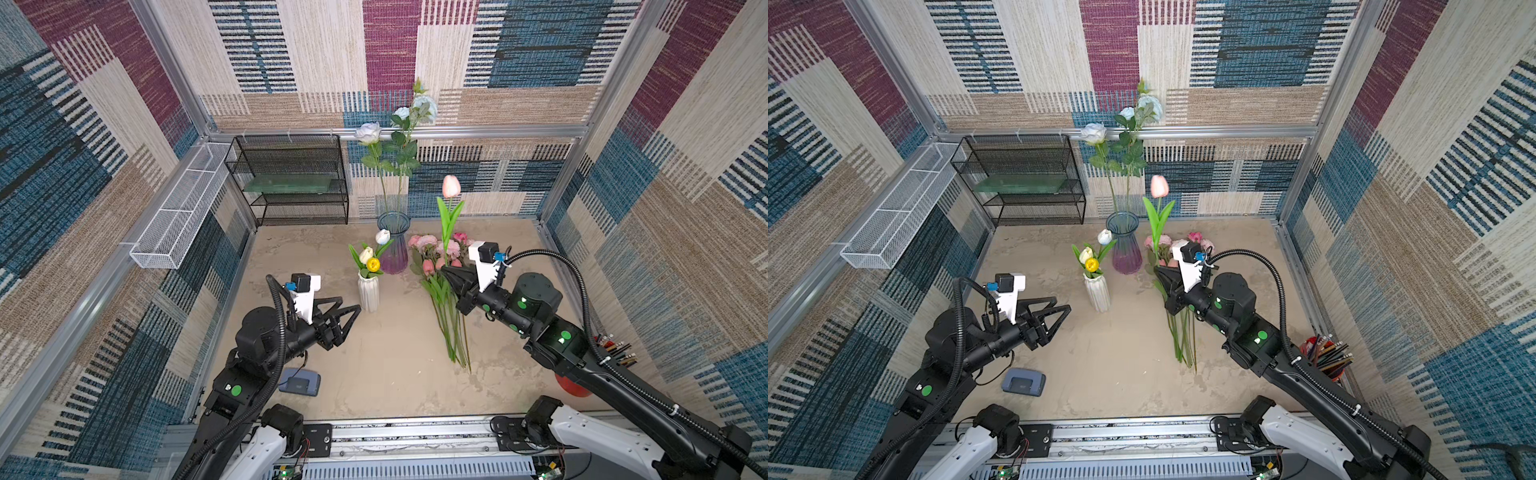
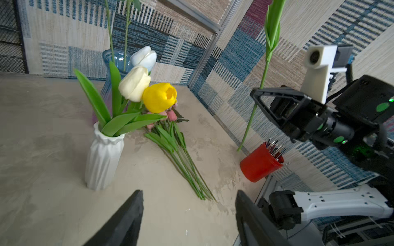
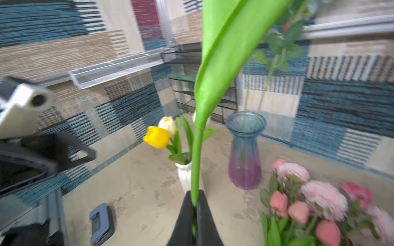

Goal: Pick out pink flowers from the vase
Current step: Place the flower at the center of the board.

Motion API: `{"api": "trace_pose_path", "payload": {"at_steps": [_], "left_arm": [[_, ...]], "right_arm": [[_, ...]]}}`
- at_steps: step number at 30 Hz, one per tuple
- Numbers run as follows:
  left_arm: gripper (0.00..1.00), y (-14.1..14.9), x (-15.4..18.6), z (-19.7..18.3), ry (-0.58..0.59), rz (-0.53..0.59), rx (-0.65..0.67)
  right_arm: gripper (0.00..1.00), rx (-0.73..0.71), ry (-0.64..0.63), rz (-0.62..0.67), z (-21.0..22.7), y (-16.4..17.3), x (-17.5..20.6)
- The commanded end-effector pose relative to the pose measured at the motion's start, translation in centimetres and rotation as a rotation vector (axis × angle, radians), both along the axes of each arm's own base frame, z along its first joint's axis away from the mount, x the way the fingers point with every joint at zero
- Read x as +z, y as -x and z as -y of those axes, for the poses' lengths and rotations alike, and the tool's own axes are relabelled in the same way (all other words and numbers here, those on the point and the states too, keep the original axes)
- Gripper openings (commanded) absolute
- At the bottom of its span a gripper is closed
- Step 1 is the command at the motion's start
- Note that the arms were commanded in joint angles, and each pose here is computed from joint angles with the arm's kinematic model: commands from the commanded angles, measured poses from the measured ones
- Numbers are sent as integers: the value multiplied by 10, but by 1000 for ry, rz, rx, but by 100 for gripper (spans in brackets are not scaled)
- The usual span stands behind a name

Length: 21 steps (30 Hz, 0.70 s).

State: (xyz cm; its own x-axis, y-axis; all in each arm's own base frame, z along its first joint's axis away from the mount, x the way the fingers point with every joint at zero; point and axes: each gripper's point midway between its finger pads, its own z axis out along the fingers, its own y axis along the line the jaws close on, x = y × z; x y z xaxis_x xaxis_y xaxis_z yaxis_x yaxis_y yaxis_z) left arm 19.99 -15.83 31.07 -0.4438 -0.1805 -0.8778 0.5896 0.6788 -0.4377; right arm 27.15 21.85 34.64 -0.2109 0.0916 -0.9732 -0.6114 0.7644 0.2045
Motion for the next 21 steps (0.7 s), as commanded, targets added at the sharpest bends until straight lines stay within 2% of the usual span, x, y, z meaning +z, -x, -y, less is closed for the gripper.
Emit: {"api": "trace_pose_path", "payload": {"at_steps": [1,5,9,15,18,21], "left_arm": [[67,2,-30,-15,-148,-31,55],[65,11,-42,-23,-213,-27,66],[64,18,-52,-25,-246,-24,64],[64,25,-43,-25,-292,25,30],[65,26,-50,-29,-329,41,41],[65,29,-50,-25,-314,52,18]], "right_arm": [[0,-156,-8,-146,30,-18,-29],[0,-253,-18,-203,53,-31,-53],[0,-307,-18,-367,68,-42,-92],[0,-302,94,-552,65,-44,-157],[0,-288,145,-602,60,-43,-184],[0,-319,188,-633,64,-46,-205]]}}
